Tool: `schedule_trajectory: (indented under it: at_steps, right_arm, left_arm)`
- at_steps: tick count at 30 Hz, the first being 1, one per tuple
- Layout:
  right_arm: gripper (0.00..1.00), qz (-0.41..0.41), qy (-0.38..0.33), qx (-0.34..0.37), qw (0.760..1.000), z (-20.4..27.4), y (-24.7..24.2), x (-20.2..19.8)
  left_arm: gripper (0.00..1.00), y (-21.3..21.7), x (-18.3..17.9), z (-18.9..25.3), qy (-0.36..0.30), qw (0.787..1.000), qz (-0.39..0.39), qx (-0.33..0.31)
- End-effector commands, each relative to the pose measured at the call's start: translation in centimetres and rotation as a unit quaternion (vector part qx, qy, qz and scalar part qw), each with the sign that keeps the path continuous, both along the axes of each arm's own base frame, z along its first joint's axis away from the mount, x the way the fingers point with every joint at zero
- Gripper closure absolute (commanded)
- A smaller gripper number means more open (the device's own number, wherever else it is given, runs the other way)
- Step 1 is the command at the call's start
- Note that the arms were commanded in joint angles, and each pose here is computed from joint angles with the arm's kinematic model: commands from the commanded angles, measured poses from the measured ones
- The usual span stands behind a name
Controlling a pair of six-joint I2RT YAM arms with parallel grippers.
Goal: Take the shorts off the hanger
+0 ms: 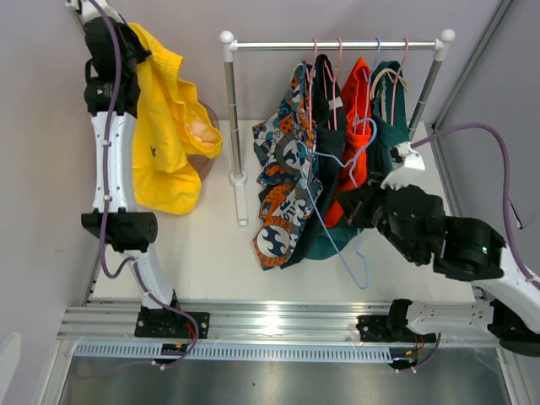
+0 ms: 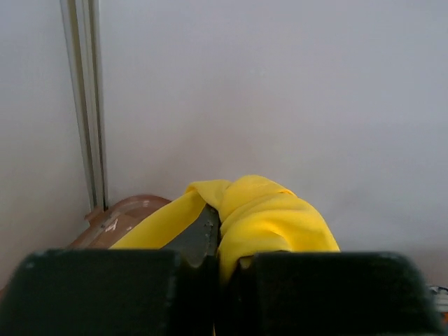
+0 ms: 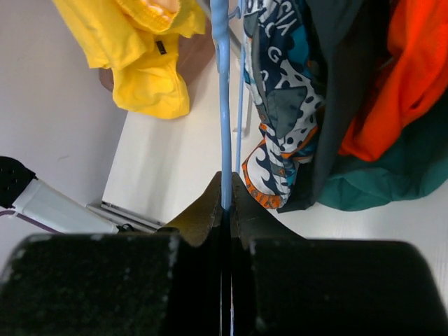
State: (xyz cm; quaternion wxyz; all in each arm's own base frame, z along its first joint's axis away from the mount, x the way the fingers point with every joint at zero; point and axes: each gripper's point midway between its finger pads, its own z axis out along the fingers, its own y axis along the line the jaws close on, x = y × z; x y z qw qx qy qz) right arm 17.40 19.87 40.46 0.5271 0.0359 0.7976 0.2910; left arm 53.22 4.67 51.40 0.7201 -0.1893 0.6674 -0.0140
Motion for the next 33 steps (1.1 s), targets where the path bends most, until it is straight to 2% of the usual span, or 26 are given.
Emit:
schedule_trajectory:
  at_steps: [1, 2, 3, 4, 6, 9, 15, 17, 18, 19, 20, 21, 22, 23, 24, 25, 26, 27, 30, 33]
  right_arm:
    - [1.00, 0.072, 0.002, 0.006, 0.997, 0.4, 4.4, 0.6]
    - [1.00, 0.081, -0.011, 0.010, 0.997, 1.3, 5.2, 0.9]
    - [1.00, 0.085, -0.014, 0.008, 0.996, 1.6, 5.8, 1.2]
    - [1.00, 0.090, -0.010, -0.007, 0.996, 1.1, 7.1, 1.7]
    - [1.00, 0.097, -0.026, -0.007, 0.995, 2.8, 8.0, 2.2]
    - [1.00, 0.104, -0.041, -0.015, 0.994, 3.9, 10.0, 3.4]
    - [1.00, 0.097, -0.068, -0.027, 0.993, 5.1, 12.6, 7.9]
    - [1.00, 0.079, -0.087, -0.022, 0.993, 7.2, 12.2, 9.5]
    - [1.00, 0.075, -0.082, -0.038, 0.993, 6.4, 13.2, 10.8]
    - [1.00, 0.070, -0.102, -0.032, 0.992, 8.3, 13.0, 11.3]
    - [1.00, 0.060, -0.103, -0.040, 0.992, 8.4, 12.7, 12.2]
    - [1.00, 0.051, -0.096, -0.058, 0.992, 7.3, 13.5, 13.7]
    - [1.00, 0.044, -0.112, -0.060, 0.991, 8.8, 13.1, 14.1]
    - [1.00, 0.033, -0.115, -0.072, 0.990, 8.7, 13.0, 15.0]
    - [1.00, 0.020, -0.119, -0.085, 0.989, 8.5, 13.0, 15.7]
    - [1.00, -0.003, -0.117, -0.117, 0.986, 7.3, 13.0, 17.0]
    - [1.00, -0.018, -0.125, -0.115, 0.985, 8.1, 12.6, 17.5]
    - [1.00, -0.029, -0.124, -0.124, 0.984, 7.8, 12.4, 18.0]
    - [1.00, -0.065, -0.120, -0.148, 0.979, 6.7, 11.9, 19.2]
    - [1.00, -0.082, -0.119, -0.160, 0.976, 5.8, 11.8, 20.0]
  left_arm:
    - [0.76, 1.8, 2.1, -2.6, 0.010, 1.000, 0.029, -0.004]
    - [0.34, 1.7, 2.8, -4.4, 0.028, 0.999, 0.021, -0.009]
    - [0.14, 1.8, 3.3, -6.1, 0.050, 0.998, 0.027, -0.015]
    - [0.01, 2.6, 3.3, -7.4, 0.069, 0.996, 0.045, -0.023]
    - [0.01, 2.7, 2.9, -9.2, 0.101, 0.992, 0.051, -0.047]
    - [0.01, 1.0, 2.9, -10.5, 0.114, 0.992, 0.004, -0.059]
    - [0.01, -3.4, -0.7, -9.3, 0.110, 0.989, -0.078, -0.060]
    - [0.01, -5.0, -2.7, -9.1, 0.110, 0.987, -0.101, -0.054]
    - [0.01, -6.2, -3.4, -8.6, 0.104, 0.987, -0.114, -0.053]
    - [0.01, -8.0, -4.2, -8.3, 0.102, 0.984, -0.137, -0.048]
    - [0.01, -8.6, -4.8, -10.0, 0.120, 0.981, -0.143, -0.048]
    - [0.01, -9.4, -6.5, -8.5, 0.106, 0.981, -0.156, -0.046]
    - [0.01, -10.5, -7.4, -8.3, 0.103, 0.979, -0.169, -0.044]
    - [0.01, -11.1, -8.0, -11.1, 0.132, 0.975, -0.175, -0.049]
    - [0.01, -12.0, -9.9, -8.8, 0.098, 0.974, -0.198, -0.048]
    - [0.01, -13.1, -10.8, -8.5, 0.090, 0.971, -0.216, -0.046]
    - [0.01, -13.3, -11.5, -9.9, 0.100, 0.970, -0.219, -0.047]
    - [0.01, -13.8, -12.8, -9.5, 0.084, 0.968, -0.231, -0.045]
    - [0.01, -14.2, -13.9, -10.6, 0.087, 0.965, -0.242, -0.044]
    - [0.01, -14.0, -14.6, -9.7, 0.077, 0.967, -0.240, -0.042]
